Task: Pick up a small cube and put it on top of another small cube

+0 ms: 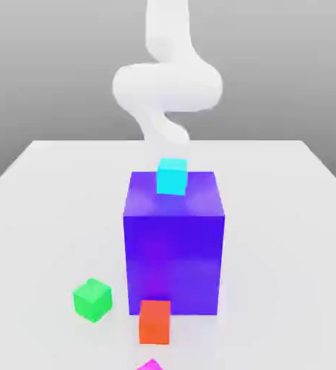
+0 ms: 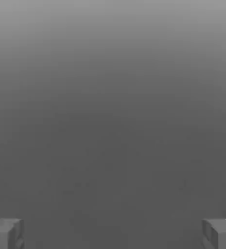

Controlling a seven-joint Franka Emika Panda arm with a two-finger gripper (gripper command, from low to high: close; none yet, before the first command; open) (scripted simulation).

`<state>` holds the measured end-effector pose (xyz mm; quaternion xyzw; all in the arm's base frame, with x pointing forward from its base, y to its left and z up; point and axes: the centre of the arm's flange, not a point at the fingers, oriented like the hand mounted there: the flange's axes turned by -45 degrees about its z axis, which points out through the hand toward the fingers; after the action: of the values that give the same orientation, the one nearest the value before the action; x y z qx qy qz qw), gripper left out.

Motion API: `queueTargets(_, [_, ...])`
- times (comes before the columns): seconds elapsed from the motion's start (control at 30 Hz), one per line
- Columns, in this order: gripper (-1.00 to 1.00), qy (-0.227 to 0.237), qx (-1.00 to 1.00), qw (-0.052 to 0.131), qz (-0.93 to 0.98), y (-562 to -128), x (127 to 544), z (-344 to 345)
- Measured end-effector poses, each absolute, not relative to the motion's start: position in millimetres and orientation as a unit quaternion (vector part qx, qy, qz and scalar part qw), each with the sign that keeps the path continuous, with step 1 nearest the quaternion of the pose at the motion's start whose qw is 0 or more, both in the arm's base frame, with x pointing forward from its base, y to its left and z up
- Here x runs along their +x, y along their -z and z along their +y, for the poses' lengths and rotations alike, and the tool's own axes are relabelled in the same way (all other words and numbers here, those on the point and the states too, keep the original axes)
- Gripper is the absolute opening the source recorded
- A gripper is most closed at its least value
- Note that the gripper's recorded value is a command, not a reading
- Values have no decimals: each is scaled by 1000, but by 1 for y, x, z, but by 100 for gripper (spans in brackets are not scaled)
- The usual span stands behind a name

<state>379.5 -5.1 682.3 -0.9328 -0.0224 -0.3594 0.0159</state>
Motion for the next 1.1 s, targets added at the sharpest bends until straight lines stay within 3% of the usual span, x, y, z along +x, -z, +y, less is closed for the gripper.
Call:
queueTargets(0.27, [0, 264, -957, 46, -110, -570, 471, -10])
queueTargets(0.53, [0, 174, -965, 54, -189, -440, 528, -8])
queueTargets(0.77, [0, 96, -961, 41, -256, -323, 548, -9])
queueTargets(1.1, [0, 3, -941, 0, -338, -171, 542, -24])
